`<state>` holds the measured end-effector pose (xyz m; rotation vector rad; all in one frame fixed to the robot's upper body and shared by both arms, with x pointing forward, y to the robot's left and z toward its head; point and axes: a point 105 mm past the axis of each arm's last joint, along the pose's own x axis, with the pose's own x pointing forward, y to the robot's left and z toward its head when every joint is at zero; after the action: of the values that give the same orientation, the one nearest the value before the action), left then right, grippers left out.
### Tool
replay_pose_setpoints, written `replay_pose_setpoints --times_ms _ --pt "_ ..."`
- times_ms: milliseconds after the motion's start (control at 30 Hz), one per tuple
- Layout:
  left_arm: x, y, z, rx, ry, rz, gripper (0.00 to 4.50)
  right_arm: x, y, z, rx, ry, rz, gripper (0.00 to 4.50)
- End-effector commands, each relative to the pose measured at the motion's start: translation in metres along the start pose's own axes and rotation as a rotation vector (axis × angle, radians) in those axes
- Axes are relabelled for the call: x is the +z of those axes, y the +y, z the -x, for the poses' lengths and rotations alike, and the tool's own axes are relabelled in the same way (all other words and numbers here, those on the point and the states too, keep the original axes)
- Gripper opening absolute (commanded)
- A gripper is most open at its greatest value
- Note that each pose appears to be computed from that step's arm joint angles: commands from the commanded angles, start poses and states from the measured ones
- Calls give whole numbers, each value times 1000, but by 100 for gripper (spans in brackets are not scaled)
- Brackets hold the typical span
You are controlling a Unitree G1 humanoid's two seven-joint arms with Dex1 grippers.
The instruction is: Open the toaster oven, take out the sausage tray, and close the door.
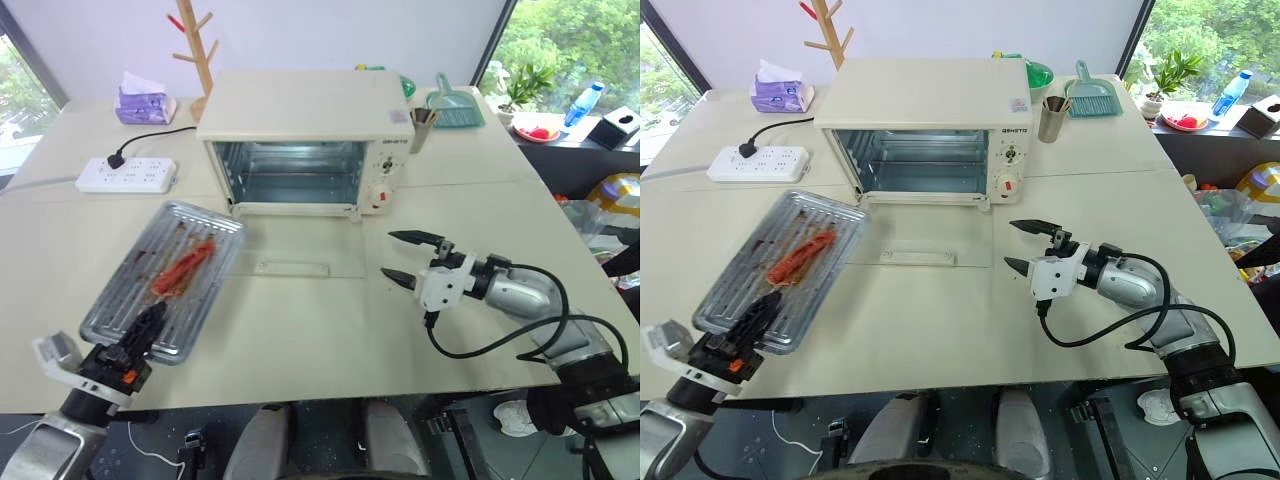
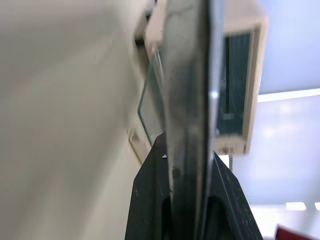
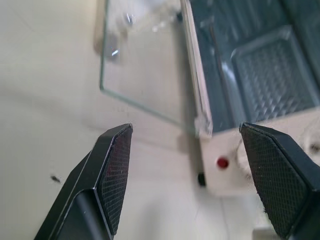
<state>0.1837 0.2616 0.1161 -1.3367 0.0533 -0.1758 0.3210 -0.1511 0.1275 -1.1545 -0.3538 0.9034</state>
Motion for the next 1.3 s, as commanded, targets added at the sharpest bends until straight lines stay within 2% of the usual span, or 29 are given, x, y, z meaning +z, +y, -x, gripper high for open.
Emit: replay_pose_setpoints --times_ms 33,133,367,567,767,1000,1167,1267,1300 --pt "23 -10 7 -35 -152 -10 0 -5 1 -7 17 -3 -23 220" --pt "28 -12 6 -36 -213 2 0 -9 9 -12 52 3 -30 63" --pt "38 -11 13 -28 -314 21 0 -12 20 -21 82 -2 -31 63" --pt "41 -5 14 -1 -337 38 0 6 21 -39 86 -69 -17 63" --pt "44 -4 11 9 -321 22 0 27 -2 -49 13 -132 -29 63" --pt "45 0 7 24 -282 14 0 30 -63 -41 -161 -132 -76 63" --pt "28 4 1 40 -172 19 0 37 -59 -31 -132 -157 -180 63" --pt "9 5 0 52 -55 7 0 40 -43 -27 -60 -168 -255 142" --pt "3 5 1 57 -24 5 0 42 -36 -26 -25 -178 -305 187"
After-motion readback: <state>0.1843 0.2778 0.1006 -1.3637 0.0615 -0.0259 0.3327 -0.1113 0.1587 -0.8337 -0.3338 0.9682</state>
